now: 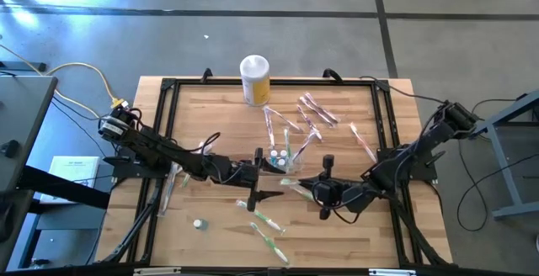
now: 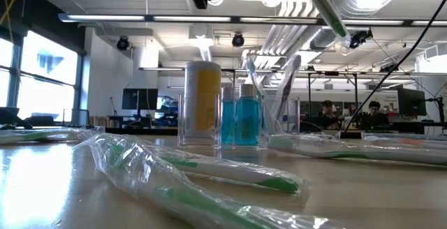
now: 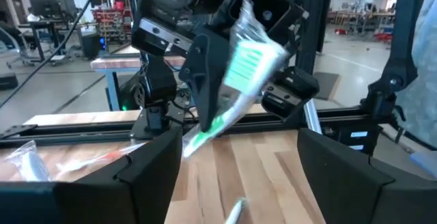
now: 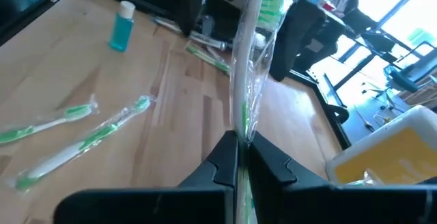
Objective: Pick & Place toothbrushing station
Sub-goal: Put the green toothbrush into the transparent organizer
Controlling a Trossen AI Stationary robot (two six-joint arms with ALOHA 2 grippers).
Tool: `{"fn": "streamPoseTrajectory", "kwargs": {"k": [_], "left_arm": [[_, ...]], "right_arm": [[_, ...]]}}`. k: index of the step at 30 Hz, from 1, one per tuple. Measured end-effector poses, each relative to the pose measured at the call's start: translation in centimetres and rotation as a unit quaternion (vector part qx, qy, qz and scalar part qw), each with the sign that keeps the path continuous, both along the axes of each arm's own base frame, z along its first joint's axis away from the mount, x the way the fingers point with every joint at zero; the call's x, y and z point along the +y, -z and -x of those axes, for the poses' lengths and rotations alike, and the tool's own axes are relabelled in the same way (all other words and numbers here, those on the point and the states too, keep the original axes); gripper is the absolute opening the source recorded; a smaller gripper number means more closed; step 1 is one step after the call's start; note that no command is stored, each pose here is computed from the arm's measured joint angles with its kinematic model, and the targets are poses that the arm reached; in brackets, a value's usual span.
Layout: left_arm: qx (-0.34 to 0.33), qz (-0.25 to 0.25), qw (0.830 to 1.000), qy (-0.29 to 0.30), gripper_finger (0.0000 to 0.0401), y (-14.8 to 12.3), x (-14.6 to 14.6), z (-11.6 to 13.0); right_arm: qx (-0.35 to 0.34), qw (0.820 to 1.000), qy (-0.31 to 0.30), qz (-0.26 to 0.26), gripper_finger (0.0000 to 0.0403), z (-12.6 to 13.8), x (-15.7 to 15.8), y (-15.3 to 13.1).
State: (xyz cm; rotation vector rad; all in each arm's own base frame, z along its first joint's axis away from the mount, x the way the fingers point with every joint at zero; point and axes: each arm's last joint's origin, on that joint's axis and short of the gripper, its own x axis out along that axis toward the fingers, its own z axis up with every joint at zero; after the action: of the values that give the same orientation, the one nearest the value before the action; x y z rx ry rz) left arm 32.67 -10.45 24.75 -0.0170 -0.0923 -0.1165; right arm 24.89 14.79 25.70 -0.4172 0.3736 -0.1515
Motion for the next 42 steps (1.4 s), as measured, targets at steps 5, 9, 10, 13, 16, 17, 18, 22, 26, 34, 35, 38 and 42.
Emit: {"fn": "streamPoseTrajectory", "kwargs": {"k": [5,9,10,13,16,17,18,22,26,34,35,38,42], "left_arm": [[-0.007,-0.005,1.0,-0.009,0.0283,-0.1,0.3,-0.1],[-0.017,0.0,0.999,-0.029,0.0283,-0.4,1.0,-0.3],[-0.02,0.001,0.999,-0.035,0.0283,-0.4,1.2,-0.3],[-0.022,0.004,0.999,-0.045,0.0283,-0.5,1.8,-0.4],[-0.022,0.001,0.999,-0.042,0.0281,-0.4,1.9,-0.5],[-0.022,-0.001,0.999,-0.042,0.0278,-0.4,2.0,-0.5],[-0.023,-0.005,0.999,-0.042,0.0274,-0.5,2.0,-0.5],[-0.024,-0.015,0.999,-0.041,0.0253,-0.5,2.0,-0.5],[-0.034,-0.013,0.999,-0.04,0.0234,-0.6,2.0,-0.5],[-0.043,-0.01,0.998,-0.041,0.0213,-0.8,2.0,-0.5],[-0.043,-0.01,0.998,-0.041,0.021,-0.8,2.0,-0.5],[-0.039,-0.011,0.998,-0.041,0.0197,-0.8,2.0,-0.5],[-0.038,-0.011,0.998,-0.041,0.0174,-0.8,2.0,-0.5]], "right_arm": [[-0.01,1.0,-0.002,0.007,0.0009,-0.7,-0.7,-0.3],[-0.022,0.999,-0.024,-0.005,0.0009,-1.2,-1.1,-0.7],[-0.024,0.999,-0.029,-0.004,0.0009,-1.3,-1.2,-0.8],[-0.028,0.999,-0.033,-0.001,0.0009,-1.4,-1.2,-0.9],[-0.029,0.999,-0.033,0.002,0.0009,-1.4,-1.3,-0.9],[-0.029,0.999,-0.033,0.002,0.0009,-1.5,-1.4,-0.9],[-0.029,0.999,-0.032,0.001,0.0009,-1.5,-1.4,-0.9],[-0.026,0.999,-0.032,0.0,0.0009,-1.9,-1.7,-0.6],[-0.026,0.999,-0.023,0.003,0.0009,-2.6,-1.9,-0.1],[-0.016,1.0,-0.016,0.013,0.0009,-3.1,-2.3,0.4],[-0.017,1.0,-0.016,0.013,0.0009,-3.1,-2.3,0.4],[-0.02,1.0,-0.016,0.014,0.0009,-3.1,-2.3,0.4],[-0.02,1.0,-0.015,0.014,0.0009,-3.1,-2.3,0.3]]}}
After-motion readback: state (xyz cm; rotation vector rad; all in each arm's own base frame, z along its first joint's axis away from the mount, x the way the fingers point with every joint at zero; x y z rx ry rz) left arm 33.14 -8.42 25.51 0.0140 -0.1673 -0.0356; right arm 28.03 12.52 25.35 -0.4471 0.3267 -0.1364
